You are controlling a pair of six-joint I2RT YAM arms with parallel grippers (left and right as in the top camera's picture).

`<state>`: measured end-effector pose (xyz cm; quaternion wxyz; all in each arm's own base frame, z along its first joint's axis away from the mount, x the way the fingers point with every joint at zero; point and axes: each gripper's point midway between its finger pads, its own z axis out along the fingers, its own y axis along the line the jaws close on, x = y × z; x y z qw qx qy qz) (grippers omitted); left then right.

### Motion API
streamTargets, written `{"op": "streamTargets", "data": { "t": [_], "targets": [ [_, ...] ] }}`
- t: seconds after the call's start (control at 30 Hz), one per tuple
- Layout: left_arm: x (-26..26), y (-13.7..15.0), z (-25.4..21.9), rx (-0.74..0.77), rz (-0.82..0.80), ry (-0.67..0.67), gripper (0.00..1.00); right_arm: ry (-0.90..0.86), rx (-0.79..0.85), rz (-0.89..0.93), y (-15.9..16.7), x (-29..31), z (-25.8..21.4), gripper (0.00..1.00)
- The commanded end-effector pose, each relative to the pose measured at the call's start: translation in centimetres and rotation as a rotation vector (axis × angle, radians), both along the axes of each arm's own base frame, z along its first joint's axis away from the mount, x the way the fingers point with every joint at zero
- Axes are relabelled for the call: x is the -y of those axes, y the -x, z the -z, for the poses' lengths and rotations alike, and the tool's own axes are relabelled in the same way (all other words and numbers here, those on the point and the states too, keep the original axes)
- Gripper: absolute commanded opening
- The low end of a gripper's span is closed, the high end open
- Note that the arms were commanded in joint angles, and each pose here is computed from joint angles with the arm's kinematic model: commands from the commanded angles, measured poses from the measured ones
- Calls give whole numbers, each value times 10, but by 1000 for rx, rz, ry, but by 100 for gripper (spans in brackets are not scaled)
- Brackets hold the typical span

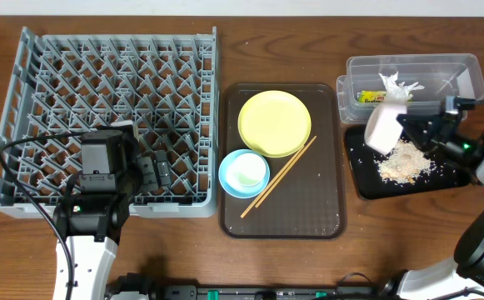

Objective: Sort waste into correct bins and load items into the dishwasher rack
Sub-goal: 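Bring the emptied bowl back and set it on the yellow plate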

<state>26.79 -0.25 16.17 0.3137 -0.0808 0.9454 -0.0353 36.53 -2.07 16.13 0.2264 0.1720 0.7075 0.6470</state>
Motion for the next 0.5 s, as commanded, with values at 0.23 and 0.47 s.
{"op": "streamTargets", "data": {
  "t": [0.23, 0.47],
  "targets": [
    [2, -4, -10, 23, 1, 6, 96, -5, 57, -201, 7, -70, -21, 1],
    [2, -4, -9, 22, 1, 5, 96, 177, 125, -279, 4, -123, -20, 1]
  ]
}}
